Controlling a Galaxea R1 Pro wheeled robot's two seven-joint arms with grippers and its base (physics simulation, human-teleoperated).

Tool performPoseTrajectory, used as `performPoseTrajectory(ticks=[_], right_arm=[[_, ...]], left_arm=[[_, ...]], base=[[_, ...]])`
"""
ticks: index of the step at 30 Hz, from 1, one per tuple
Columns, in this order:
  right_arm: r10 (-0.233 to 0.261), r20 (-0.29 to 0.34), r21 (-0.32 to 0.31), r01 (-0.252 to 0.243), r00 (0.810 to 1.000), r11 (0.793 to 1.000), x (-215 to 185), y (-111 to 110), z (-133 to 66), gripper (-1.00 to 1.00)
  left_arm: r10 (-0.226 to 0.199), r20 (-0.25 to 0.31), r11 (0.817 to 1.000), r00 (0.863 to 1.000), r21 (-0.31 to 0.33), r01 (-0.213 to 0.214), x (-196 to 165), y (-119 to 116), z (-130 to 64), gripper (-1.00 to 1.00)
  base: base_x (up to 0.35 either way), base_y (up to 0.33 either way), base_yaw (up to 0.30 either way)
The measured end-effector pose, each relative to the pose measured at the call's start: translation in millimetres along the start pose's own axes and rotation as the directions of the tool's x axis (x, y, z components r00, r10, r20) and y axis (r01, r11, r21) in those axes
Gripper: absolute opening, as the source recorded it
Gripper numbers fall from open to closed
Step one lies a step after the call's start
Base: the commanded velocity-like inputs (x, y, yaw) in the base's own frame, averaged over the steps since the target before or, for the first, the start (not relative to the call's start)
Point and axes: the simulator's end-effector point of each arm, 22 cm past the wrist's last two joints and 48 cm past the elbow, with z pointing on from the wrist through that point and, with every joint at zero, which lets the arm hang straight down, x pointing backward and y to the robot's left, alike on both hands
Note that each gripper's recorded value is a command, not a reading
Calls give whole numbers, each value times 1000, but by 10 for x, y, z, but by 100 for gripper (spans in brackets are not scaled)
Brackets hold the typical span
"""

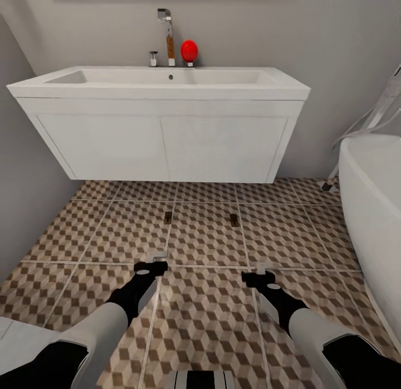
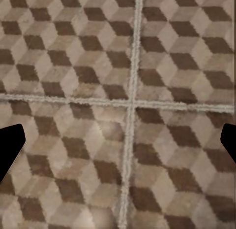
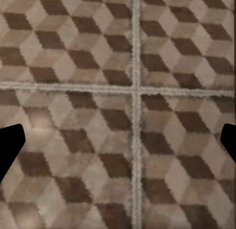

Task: Take the four mousetraps from the cabinet in the bathroom and place them on the bathroom floor. Make sure all four end up on the same floor surface, and ensure that at least two of them are either under or directly next to the same bathroom sink.

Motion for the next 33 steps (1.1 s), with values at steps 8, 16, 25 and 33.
performPoseTrajectory(ticks=[8,16,25,33], right_arm=[[2,33,1,-2,999,1000,-198,-9,-99,100],[3,66,1,-3,998,1000,-393,-18,-205,100],[4,102,2,-4,995,1000,-607,-28,-331,100],[5,135,3,-6,991,1000,-794,-38,-449,100]], left_arm=[[-5,33,1000,999,-1,5,-195,19,-113,100],[-9,65,1000,998,-1,9,-385,38,-232,100],[-14,102,1000,995,-2,14,-596,61,-373,100],[-19,134,1000,991,-2,20,-779,82,-504,100]], base=[[0,0,0],[0,0,0],[0,0,0],[0,0,0]])
